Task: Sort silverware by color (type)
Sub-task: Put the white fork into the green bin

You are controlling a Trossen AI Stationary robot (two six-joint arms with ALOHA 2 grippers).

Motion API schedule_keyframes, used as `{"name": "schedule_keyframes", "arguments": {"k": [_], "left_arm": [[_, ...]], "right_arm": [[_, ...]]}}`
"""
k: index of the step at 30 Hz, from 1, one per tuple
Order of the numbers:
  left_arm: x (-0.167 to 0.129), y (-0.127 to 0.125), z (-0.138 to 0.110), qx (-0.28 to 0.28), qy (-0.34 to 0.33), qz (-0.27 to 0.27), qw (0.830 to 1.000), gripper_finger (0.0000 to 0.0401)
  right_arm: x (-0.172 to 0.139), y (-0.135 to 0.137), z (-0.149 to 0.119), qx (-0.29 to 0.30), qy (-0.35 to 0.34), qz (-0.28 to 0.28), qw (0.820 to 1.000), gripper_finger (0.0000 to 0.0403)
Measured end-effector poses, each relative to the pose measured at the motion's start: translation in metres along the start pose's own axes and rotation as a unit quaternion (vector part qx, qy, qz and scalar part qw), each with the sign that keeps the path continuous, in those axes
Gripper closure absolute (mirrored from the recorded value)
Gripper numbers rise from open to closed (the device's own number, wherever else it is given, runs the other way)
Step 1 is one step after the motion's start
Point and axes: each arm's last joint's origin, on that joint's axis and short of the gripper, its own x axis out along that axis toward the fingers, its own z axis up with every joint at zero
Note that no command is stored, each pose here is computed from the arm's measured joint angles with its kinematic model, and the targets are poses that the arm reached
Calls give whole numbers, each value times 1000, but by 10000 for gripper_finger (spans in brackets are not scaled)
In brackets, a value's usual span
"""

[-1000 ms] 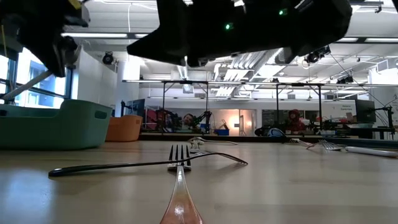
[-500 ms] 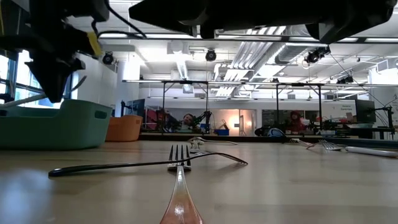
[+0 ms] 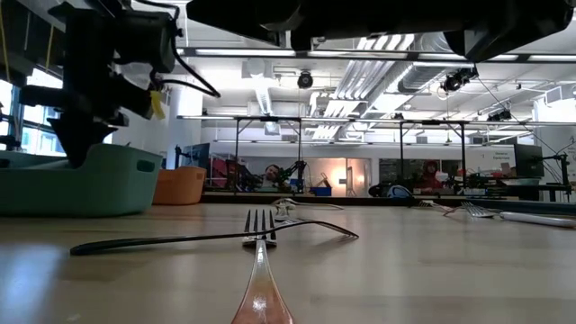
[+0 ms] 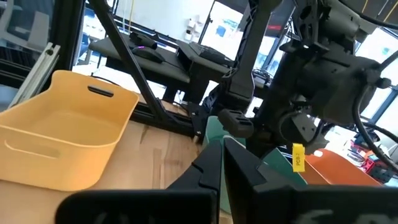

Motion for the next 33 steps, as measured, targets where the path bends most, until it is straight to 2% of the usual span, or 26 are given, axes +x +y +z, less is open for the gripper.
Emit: {"name": "schedule_keyframes", "arguments": {"k": [15,33], "left_arm": [[23,-6,14,7,41,4,999,392],[40,-8,19,14,86,12,996,387]], "right_arm": [[0,0,0,0,0,1,1000,403],[0,0,0,-1,0,1,1000,403]]}}
